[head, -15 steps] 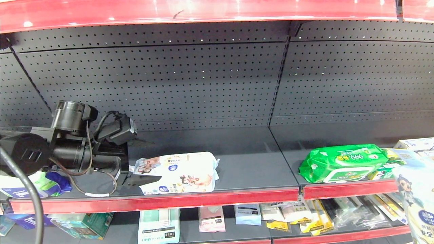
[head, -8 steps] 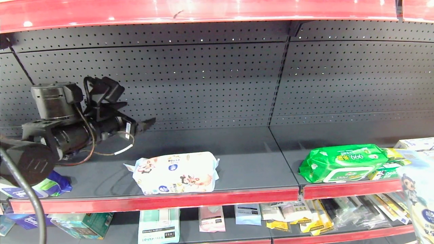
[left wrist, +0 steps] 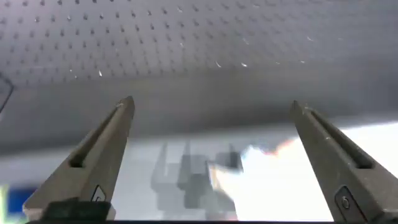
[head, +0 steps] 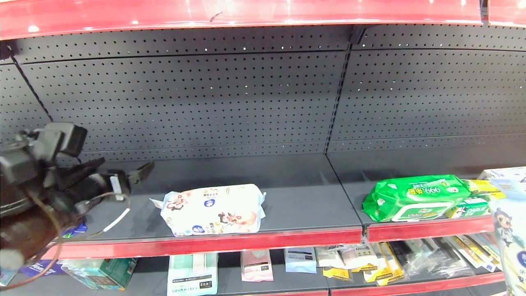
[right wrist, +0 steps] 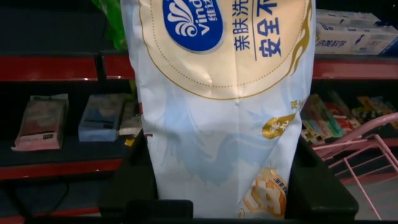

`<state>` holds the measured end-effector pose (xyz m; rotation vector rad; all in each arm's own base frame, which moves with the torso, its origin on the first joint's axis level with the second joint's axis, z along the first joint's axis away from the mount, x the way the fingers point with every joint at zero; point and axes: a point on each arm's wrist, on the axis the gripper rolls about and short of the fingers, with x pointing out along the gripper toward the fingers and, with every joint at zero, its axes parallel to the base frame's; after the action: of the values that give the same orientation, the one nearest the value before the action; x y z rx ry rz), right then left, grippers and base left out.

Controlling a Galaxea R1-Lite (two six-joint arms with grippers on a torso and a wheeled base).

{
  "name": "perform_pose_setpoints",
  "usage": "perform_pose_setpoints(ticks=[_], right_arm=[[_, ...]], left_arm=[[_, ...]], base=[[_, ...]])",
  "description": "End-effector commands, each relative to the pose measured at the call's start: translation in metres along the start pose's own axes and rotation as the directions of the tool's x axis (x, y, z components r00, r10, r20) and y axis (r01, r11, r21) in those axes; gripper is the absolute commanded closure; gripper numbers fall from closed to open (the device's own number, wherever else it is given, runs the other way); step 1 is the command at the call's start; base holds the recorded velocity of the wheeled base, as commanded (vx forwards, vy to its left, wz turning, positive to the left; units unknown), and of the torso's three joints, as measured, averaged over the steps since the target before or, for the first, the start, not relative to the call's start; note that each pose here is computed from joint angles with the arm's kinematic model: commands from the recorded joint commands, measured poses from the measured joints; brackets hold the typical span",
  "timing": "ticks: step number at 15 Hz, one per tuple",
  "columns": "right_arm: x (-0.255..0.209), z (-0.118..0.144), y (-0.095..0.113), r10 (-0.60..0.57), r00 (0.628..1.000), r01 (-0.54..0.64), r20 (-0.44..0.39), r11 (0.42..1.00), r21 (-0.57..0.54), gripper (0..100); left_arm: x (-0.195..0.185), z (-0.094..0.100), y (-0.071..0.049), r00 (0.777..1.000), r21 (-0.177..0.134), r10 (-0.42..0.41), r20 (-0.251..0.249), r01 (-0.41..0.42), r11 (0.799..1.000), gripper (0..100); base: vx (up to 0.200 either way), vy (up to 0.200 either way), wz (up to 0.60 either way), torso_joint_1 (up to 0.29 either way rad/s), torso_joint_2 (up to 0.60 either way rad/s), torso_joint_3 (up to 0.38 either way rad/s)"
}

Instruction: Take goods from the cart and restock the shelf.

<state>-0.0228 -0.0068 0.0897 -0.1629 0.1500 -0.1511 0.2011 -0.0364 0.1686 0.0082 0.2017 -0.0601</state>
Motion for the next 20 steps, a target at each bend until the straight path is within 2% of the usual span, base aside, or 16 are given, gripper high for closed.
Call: perform_pose_setpoints(ticks=[1, 2, 3, 4, 5, 7, 10, 19, 20], right_arm=[[-0.001, 0.002, -0.001, -0.003, 1.0, 0.003, 0.005, 1.0, 0.001, 100], [-0.004, 0.014, -0.003, 0.039, 0.999, -0.039, 0.022, 0.999, -0.008, 100], [-0.001, 0.032, -0.005, 0.119, 0.993, -0.119, -0.001, 0.993, -0.027, 100], [0.0, 0.041, -0.007, 0.148, 0.989, -0.148, 0.004, 0.988, -0.052, 100], [0.0, 0.052, -0.008, 0.164, 0.986, -0.162, 0.015, 0.983, -0.088, 100], [0.001, 0.065, -0.01, 0.167, 0.986, -0.165, 0.021, 0.981, -0.098, 100], [0.005, 0.069, -0.009, 0.16, 0.987, -0.16, -0.006, 0.982, -0.103, 100], [0.006, 0.066, -0.008, 0.17, 0.985, -0.171, -0.019, 0.98, -0.106, 100], [0.009, 0.066, -0.007, 0.182, 0.983, -0.185, -0.032, 0.976, -0.111, 100]], left_arm=[[-0.136, -0.035, 0.016, 0.993, -0.003, -0.114, 0.038, 0.114, 0.993, 0], [-0.177, -0.042, 0.021, 0.989, 0.027, -0.144, 0.021, 0.144, 0.989, 0], [-0.22, -0.064, 0.027, 0.981, 0.084, -0.195, -0.01, 0.195, 0.977, 0], [-0.239, -0.081, 0.03, 0.979, 0.097, -0.204, 0.008, 0.203, 0.974, 0], [-0.243, -0.086, 0.031, 0.981, 0.093, -0.191, 0.027, 0.188, 0.978, 0], [-0.243, -0.08, 0.031, 0.98, 0.09, -0.185, 0.076, 0.178, 0.98, 0], [-0.242, -0.081, 0.031, 0.98, 0.09, -0.182, 0.078, 0.175, 0.981, 0], [-0.243, -0.078, 0.031, 0.979, 0.098, -0.177, 0.102, 0.168, 0.981, 0], [-0.243, -0.078, 0.031, 0.978, 0.098, -0.182, 0.105, 0.172, 0.98, 0]], base=[[0.0, 0.0, 0.0, 0.0, 0.0, 0.0], [0.0, 0.0, 0.0, 0.0, 0.0, 0.0], [0.0, 0.0, 0.0, 0.0, 0.0, 0.0], [0.0, 0.0, 0.0, 0.0, 0.0, 0.0], [0.0, 0.0, 0.0, 0.0, 0.0, 0.0], [0.0, 0.0, 0.0, 0.0, 0.0, 0.0], [0.0, 0.0, 0.0, 0.0, 0.0, 0.0], [0.0, 0.0, 0.6, 0.003, 0.0, -0.002], [0.0, 0.0, 0.0, 0.0, 0.0, 0.0]])
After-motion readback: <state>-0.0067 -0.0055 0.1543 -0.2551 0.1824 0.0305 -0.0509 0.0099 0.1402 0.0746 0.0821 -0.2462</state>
